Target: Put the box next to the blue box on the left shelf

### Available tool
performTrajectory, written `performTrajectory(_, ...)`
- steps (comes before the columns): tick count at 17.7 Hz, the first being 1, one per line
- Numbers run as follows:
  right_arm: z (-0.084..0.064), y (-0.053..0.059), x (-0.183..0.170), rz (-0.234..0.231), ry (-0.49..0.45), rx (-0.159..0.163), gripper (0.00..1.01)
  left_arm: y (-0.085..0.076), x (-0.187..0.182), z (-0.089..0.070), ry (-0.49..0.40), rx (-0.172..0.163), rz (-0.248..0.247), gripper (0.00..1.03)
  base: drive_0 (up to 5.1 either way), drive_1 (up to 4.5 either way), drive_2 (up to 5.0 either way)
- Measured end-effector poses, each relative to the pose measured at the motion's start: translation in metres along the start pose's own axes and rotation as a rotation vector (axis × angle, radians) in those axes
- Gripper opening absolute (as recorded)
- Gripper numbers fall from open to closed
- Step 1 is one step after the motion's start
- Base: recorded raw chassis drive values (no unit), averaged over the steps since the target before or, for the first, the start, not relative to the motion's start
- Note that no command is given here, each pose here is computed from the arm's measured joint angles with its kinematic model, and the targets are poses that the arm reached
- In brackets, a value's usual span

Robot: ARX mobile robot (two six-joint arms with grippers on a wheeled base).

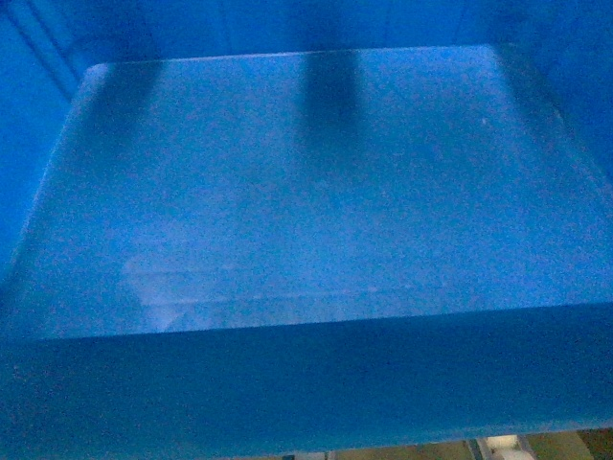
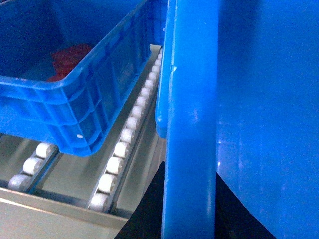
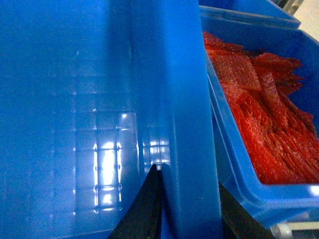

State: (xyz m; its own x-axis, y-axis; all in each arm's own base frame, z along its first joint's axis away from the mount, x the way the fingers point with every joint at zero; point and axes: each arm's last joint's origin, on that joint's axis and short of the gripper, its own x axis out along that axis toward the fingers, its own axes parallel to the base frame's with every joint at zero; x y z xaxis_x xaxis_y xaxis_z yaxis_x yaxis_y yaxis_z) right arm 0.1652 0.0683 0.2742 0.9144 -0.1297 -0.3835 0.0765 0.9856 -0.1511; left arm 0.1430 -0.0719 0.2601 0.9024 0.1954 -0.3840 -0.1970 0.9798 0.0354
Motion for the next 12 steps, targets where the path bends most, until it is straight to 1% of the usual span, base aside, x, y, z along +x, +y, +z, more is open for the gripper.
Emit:
performTrajectory(1,0.0000,0.0000,0.0001,0.000,0.000,0.000,0.16,-0.0001,0.0001,0.0002,-0.001,-0.001,-0.001,0.11,0.0,4.27,-4.3)
performTrajectory(12,0.0001,0.0000,0.0001,-0.001,-0.001,-0.001,0.16,-0.0001,0.0002,0.0002,-0.001,-0.001,-0.001,0.11,0.0,0.00,0.0)
